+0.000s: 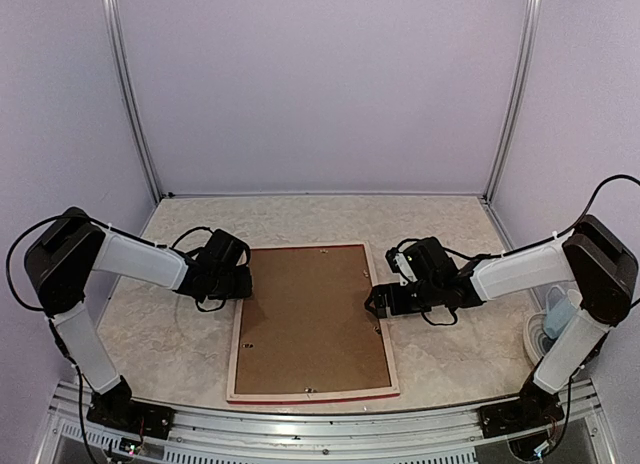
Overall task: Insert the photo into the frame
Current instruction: Press the fastener onto the backboard.
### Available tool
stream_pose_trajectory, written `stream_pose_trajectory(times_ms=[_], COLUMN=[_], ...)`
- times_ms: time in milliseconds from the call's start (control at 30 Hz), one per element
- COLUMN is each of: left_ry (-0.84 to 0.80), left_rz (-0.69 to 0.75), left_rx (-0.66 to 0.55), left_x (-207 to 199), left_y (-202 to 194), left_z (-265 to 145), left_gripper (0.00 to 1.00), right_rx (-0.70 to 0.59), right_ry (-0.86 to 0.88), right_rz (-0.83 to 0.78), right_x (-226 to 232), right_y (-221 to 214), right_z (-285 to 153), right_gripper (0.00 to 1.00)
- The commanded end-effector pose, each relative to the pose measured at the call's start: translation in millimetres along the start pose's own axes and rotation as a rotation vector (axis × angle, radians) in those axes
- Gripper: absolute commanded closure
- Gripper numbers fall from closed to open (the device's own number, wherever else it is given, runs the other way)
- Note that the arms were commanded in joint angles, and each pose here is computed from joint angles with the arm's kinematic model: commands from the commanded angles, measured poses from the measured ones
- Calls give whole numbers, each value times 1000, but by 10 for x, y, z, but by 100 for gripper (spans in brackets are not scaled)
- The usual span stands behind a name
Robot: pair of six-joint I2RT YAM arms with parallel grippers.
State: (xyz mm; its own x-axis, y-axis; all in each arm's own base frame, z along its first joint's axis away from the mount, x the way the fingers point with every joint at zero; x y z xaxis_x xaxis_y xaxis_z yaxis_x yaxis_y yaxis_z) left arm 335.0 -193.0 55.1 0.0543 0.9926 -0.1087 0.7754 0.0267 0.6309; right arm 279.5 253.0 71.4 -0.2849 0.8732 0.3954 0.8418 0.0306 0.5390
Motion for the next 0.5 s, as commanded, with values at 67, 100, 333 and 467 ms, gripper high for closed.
stream_pose_trajectory(times_ms=[67, 100, 333, 467], left_ry=[51, 52, 66, 78], left_rz=[14, 15, 12, 6], left_rx=[71, 71, 66, 52], left_x=[175, 179, 203, 214], left_y=[-236, -243, -250, -225], left_z=[44, 44, 49, 50], left_gripper=[69, 70, 81, 85], right_rx=[-23, -23, -21, -20], right_ry=[10, 10, 16, 15], right_rz=[10, 11, 13, 13], right_x=[-4, -6, 3, 0], right_y=[37, 38, 33, 29], right_z=[-50, -49, -51, -48], right_gripper=[1, 1, 1, 1])
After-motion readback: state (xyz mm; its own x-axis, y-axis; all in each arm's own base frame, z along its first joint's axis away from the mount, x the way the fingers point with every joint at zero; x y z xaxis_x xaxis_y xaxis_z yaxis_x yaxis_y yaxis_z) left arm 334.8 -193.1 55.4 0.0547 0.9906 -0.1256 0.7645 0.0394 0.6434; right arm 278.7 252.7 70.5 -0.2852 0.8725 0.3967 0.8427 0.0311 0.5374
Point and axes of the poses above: each gripper's point midway between its finger pads, its own z axis out along the fingers, its own x axis along the line the jaws close on, y = z × x, the point moved 4 cm from there along -z, back along the fingers, and after that the axes turned 5 degrees about z, right-handed, at the moved point
